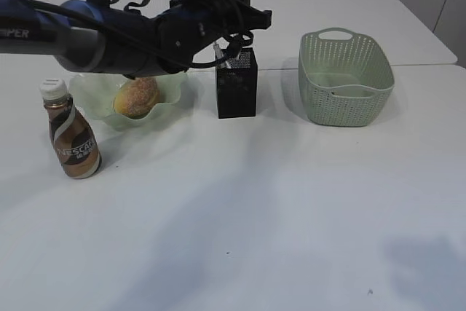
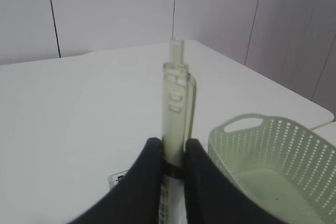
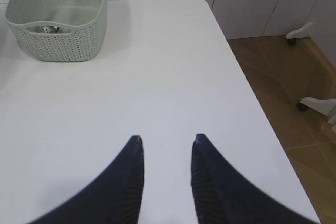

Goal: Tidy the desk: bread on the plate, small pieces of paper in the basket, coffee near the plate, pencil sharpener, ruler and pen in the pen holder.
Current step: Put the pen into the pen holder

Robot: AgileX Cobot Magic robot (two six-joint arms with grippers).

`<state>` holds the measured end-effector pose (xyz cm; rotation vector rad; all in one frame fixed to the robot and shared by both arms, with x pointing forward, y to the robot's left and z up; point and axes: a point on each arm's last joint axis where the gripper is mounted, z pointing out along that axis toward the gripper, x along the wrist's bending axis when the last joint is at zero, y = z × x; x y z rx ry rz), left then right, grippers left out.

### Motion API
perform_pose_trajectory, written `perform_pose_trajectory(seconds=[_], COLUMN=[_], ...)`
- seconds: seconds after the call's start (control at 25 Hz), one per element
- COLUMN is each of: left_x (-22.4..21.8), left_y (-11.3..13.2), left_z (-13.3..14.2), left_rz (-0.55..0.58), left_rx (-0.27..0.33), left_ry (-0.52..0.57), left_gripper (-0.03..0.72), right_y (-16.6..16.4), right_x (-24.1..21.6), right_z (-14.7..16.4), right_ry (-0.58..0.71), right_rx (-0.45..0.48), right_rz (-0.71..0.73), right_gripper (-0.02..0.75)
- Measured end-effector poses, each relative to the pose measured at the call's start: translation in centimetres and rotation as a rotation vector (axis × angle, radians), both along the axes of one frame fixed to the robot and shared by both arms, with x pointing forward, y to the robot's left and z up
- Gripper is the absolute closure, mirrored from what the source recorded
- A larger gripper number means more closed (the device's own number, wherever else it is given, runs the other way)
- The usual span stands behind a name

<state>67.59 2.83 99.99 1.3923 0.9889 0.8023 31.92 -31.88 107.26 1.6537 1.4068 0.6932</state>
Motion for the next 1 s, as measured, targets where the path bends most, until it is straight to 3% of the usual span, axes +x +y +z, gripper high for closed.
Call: perform_pose_trajectory(seconds=[0.36, 1.0], left_x=[1.8, 3.3], left_y=[-1.4, 0.0], left_z=[-2.0, -4.9], left_rz=[-0.015, 0.016], left_rx=[0.005, 0.034], left_ry=[0.025, 0.079], left_gripper=[0.630, 0.630], right_y=[0.0, 0.0], right_x=[0.0, 0.0], right_z=[0.0, 0.0], right_ry=[0.000, -0.004], right_rx=[0.000, 0.001], right_rz=[0.000, 0.004], right_gripper=[0.477, 0.477])
